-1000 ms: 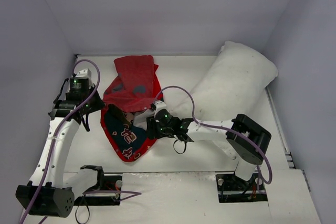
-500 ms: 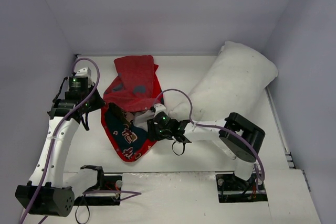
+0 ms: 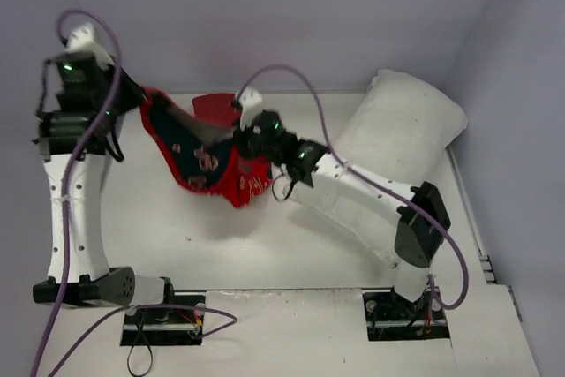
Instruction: Put the pillow into the pillowcase
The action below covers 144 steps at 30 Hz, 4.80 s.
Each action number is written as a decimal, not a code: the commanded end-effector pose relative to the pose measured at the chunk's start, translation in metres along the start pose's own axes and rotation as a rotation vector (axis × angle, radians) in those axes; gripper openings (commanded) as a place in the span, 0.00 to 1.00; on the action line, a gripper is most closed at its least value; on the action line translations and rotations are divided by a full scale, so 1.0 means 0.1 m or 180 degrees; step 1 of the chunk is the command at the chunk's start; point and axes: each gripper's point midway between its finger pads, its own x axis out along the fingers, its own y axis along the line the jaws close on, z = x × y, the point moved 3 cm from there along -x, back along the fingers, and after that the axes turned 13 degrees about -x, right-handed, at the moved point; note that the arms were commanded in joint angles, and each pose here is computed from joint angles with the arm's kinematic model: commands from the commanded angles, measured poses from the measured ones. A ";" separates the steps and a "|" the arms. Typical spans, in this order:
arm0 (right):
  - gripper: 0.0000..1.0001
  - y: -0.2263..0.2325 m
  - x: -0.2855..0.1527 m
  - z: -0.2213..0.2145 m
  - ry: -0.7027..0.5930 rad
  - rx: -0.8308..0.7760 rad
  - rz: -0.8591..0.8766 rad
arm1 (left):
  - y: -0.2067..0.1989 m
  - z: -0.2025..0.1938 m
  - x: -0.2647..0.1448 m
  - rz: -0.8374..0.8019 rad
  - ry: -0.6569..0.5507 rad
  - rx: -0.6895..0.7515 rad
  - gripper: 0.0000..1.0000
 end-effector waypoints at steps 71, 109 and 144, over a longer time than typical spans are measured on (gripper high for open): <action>0.05 -1.93 -0.33 -0.85 -0.0043 -0.0152 -0.0691 | 1.42 -1.50 -0.28 0.0762 -0.0615 -0.0731 0.00; 1.00 -3.92 -1.63 -1.32 0.0622 0.2046 -0.3536 | 0.68 -1.72 -0.34 -0.0180 0.0691 0.0404 0.66; 0.00 -2.38 -2.36 0.04 -0.0285 -0.0603 -0.1391 | -0.51 -2.76 1.47 -0.0453 0.1480 0.0814 0.67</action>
